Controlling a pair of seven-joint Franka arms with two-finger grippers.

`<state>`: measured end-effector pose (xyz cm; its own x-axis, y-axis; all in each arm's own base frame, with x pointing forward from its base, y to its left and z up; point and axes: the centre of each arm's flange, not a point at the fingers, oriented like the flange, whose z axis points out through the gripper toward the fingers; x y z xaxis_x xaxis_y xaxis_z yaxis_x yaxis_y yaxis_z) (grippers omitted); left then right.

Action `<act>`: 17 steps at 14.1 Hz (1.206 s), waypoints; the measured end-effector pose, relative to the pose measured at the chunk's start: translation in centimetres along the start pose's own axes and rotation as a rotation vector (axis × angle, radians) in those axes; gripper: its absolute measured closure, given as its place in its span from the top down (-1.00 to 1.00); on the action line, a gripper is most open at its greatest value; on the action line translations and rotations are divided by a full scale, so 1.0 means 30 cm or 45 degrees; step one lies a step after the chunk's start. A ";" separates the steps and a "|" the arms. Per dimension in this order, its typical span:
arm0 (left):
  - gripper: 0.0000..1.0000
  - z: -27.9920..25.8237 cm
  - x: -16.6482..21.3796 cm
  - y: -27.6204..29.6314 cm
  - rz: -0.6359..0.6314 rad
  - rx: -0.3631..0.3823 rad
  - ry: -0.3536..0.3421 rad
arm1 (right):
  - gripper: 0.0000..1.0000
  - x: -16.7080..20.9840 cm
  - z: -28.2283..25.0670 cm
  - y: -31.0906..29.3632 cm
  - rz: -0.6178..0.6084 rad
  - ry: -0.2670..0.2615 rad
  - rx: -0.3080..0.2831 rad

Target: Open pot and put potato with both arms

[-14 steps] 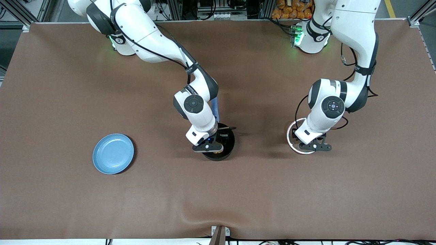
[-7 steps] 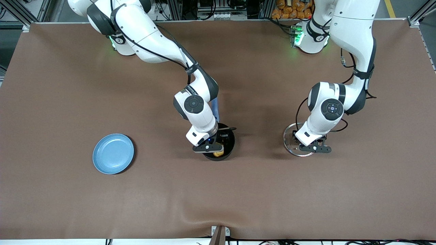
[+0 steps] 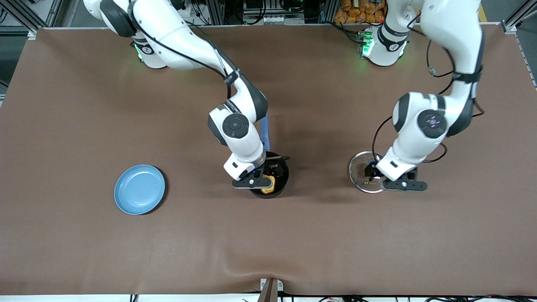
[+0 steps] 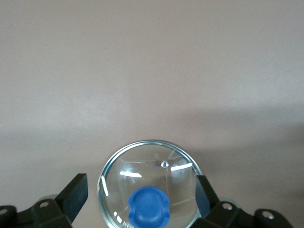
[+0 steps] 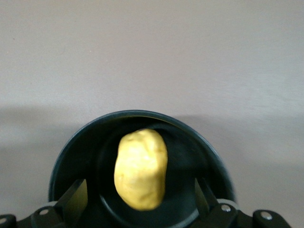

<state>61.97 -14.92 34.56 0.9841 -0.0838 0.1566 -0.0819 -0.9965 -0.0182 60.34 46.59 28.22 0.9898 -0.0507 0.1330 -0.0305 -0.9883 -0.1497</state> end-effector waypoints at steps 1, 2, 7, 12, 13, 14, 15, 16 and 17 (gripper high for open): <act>1.00 -0.093 0.024 -0.011 -0.010 -0.011 -0.005 | 1.00 0.024 -0.061 0.017 0.014 -0.003 -0.008; 1.00 -0.186 0.046 -0.026 -0.020 -0.020 -0.011 | 1.00 0.059 -0.129 0.046 0.033 0.001 -0.014; 1.00 -0.638 0.109 -0.093 -0.051 -0.045 -0.053 | 1.00 0.264 -0.535 0.423 0.039 -0.077 -0.111; 1.00 -0.843 0.103 -0.099 -0.046 -0.046 -0.091 | 1.00 0.398 -0.823 0.950 0.203 -0.100 -0.214; 1.00 -0.887 0.096 -0.141 -0.068 -0.049 -0.083 | 1.00 0.404 -0.872 1.024 0.183 -0.102 -0.227; 1.00 -0.936 0.082 -0.197 -0.096 -0.053 -0.071 | 1.00 0.405 -0.928 1.093 0.155 -0.098 -0.231; 1.00 -0.981 0.062 -0.248 -0.116 -0.058 -0.065 | 1.00 0.401 -0.994 1.159 0.126 -0.088 -0.227; 1.00 -1.017 0.041 -0.279 -0.128 -0.062 -0.066 | 1.00 0.387 -1.071 1.226 0.100 -0.072 -0.222; 1.00 -1.039 0.028 -0.291 -0.133 -0.066 -0.064 | 1.00 0.359 -1.148 1.282 0.082 -0.061 -0.218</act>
<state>58.61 -6.45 65.64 0.9943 0.0197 0.1052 0.0148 -0.9988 0.0469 65.03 3.08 57.63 0.9905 -0.1113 0.0810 -0.1127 -0.9935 0.0128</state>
